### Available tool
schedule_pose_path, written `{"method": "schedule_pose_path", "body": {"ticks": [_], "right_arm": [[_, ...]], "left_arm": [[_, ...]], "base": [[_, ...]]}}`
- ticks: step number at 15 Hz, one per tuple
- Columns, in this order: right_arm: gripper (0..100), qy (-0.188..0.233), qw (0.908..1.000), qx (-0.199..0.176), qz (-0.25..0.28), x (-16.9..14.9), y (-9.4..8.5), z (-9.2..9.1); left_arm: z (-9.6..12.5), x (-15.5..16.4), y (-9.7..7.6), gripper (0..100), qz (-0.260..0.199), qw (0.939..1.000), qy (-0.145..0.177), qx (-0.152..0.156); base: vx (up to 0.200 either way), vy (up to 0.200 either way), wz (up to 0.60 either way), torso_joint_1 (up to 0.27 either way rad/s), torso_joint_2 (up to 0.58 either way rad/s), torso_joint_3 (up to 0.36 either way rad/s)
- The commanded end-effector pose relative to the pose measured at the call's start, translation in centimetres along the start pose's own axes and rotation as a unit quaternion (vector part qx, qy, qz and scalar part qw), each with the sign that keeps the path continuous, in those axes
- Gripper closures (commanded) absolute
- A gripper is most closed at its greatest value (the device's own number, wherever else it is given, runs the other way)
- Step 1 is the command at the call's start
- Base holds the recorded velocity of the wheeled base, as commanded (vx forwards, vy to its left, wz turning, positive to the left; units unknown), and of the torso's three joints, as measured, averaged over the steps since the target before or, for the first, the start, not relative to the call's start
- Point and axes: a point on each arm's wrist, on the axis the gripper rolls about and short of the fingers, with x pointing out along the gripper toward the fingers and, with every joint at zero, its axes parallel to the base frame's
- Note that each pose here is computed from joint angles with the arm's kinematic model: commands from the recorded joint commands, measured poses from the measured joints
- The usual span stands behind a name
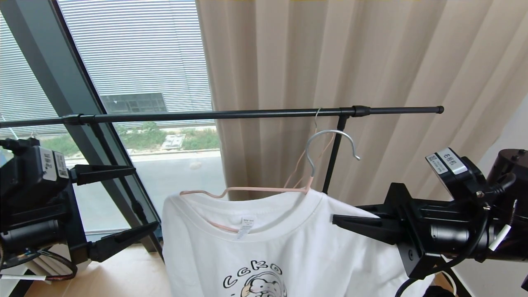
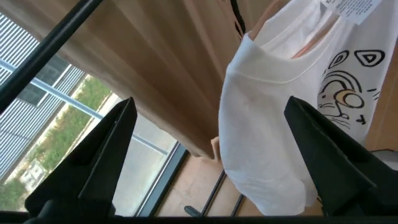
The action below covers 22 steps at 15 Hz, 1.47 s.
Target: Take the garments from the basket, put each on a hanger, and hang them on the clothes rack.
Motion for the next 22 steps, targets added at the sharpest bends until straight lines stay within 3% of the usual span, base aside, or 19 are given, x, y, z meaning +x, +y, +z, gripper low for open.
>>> {"method": "schedule_pose_path", "body": {"ticks": [1, 2, 5, 10, 11, 12, 13, 14, 15, 17, 20, 21, 22], "right_arm": [[100, 0.001, 1.0, 0.001, 0.001, 0.0, 0.0, -0.1], [100, 0.002, 0.9999, 0.002, 0.013, 0.0, 0.1, -0.2], [100, 0.003, 0.9998, 0.001, 0.022, -0.1, 0.2, -0.3], [100, 0.001, 0.9998, -0.001, 0.017, 0.0, 0.1, -0.2], [100, -0.002, 0.9999, -0.005, 0.009, 0.1, -0.1, 0.2], [100, -0.003, 0.9999, -0.006, -0.009, 0.1, -0.2, 0.3], [100, -0.005, 0.9994, -0.008, -0.032, 0.2, -0.3, 0.5], [100, -0.006, 0.9991, -0.007, -0.041, 0.3, -0.3, 0.6], [100, -0.009, 0.9986, -0.009, -0.052, 0.4, -0.4, 0.9], [100, -0.013, 0.9976, -0.011, -0.067, 0.7, -0.4, 1.3], [100, -0.028, 0.9957, -0.026, -0.085, 1.7, -0.1, 1.4], [100, -0.035, 0.9942, -0.031, -0.097, 1.9, -0.4, 1.3], [100, -0.037, 0.9935, -0.034, -0.102, 2.1, -0.5, 1.2]], "left_arm": [[-1.0, 1.1, 0.1, 0, -0.018, 0.9997, 0.017, 0.007], [-1.2, 1.5, 0.2, 0, -0.02, 0.9989, 0.029, 0.03], [-1.0, 3.1, -0.6, 0, -0.012, 0.9962, 0.073, 0.046], [-0.3, 3.0, -0.8, 0, -0.014, 0.9969, 0.06, 0.049], [0.2, 2.2, -1.1, 0, -0.002, 0.9983, 0.051, 0.027], [0.7, 1.7, -1.1, 0, 0.009, 0.9989, 0.042, -0.018], [1.3, 1.2, -1.4, 0, 0.016, 0.9968, 0.031, -0.071], [1.6, 1.1, -1.6, 0, 0.018, 0.9946, 0.029, -0.098], [1.9, 1.3, -2.1, 0, 0.038, 0.9849, 0.052, -0.16], [3.5, 2.2, -3.1, 0, 0.065, 0.9686, 0.079, -0.226], [7.0, 4.4, -4.9, 0, 0.061, 0.9443, 0.106, -0.305], [8.1, 5.4, -5.2, 0, 0.056, 0.9321, 0.117, -0.338], [8.4, 5.9, -5.2, 0, 0.058, 0.9258, 0.123, -0.352]], "base": [[0.0, 0.0, 0.0, 0.0, 0.0, 0.0], [0.0, 0.0, 0.0, 0.0, 0.0, 0.0], [0.0, 0.0, 0.0, 0.0, 0.0, 0.0], [0.0, 0.0, 0.0, 0.0, 0.0, 0.0], [0.0, 0.0, 0.0, 0.0, 0.0, 0.0], [0.0, 0.0, 0.0, 0.0, 0.0, 0.0], [0.0, 0.0, 0.0, 0.0, 0.0, 0.0], [0.0, 0.0, 0.0, 0.0, 0.0, 0.0], [0.0, 0.0, 0.0, 0.0, 0.0, 0.0], [0.0, 0.0, 0.0, 0.0, 0.0, 0.0], [0.0, 0.0, 0.0, 0.0, 0.0, 0.0], [0.0, 0.0, 0.0, 0.0, 0.0, 0.0], [0.0, 0.0, 0.0, 0.0, 0.0, 0.0]]}}
